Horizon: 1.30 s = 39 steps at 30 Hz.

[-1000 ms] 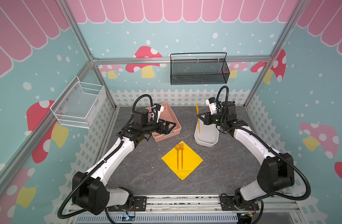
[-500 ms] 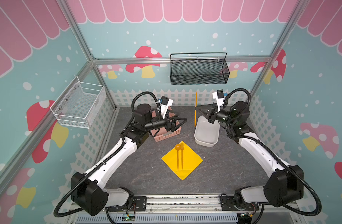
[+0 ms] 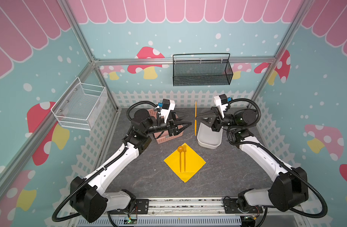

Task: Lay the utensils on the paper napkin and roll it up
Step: 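Grasp the knife with the left gripper beside the right gripper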

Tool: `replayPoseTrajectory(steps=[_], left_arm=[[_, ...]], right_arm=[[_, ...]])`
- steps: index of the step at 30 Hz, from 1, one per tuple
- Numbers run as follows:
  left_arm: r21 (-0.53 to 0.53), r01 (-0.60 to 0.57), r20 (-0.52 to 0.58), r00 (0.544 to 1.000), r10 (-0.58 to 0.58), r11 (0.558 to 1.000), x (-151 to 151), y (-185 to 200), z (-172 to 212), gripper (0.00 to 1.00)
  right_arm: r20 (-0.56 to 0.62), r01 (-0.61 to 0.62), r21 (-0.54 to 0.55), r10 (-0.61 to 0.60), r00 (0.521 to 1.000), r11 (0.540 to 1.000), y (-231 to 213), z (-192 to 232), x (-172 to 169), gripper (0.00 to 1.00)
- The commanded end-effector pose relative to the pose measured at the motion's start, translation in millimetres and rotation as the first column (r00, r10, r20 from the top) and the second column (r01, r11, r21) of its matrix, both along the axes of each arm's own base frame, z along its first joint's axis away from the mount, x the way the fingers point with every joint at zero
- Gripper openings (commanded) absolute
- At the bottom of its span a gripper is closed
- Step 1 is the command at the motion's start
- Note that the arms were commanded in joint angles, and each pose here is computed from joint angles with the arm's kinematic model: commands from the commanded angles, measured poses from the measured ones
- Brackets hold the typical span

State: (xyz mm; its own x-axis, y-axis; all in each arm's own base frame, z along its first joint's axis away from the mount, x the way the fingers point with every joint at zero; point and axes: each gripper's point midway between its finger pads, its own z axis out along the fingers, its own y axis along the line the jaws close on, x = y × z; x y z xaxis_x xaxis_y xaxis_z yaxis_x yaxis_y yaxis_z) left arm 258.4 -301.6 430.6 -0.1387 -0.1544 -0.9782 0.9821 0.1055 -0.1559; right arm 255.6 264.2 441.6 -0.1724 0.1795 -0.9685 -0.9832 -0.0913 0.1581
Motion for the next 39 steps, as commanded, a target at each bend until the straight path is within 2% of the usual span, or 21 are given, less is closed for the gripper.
replayPoseTrajectory(steps=[1,6,26,39], left_arm=[[-0.02,0.111,0.058,0.992,-0.109,0.994,-21,-6,7,0.54],[-0.014,0.185,0.052,0.981,-0.185,0.983,-30,-17,2,0.46],[-0.002,0.215,0.042,0.976,-0.214,0.977,-28,-29,-12,0.28],[0.02,0.22,0.042,0.975,-0.22,0.975,-33,-27,-21,0.22]], right_arm=[[0.06,-0.048,0.015,0.047,0.997,0.999,-1,13,-21,0.0],[0.063,-0.064,0.025,0.063,0.996,0.998,1,18,-24,0.0],[0.063,-0.126,0.062,0.122,0.99,0.99,-1,32,-37,0.0],[0.057,-0.131,0.062,0.128,0.99,0.989,-1,33,-37,0.0]])
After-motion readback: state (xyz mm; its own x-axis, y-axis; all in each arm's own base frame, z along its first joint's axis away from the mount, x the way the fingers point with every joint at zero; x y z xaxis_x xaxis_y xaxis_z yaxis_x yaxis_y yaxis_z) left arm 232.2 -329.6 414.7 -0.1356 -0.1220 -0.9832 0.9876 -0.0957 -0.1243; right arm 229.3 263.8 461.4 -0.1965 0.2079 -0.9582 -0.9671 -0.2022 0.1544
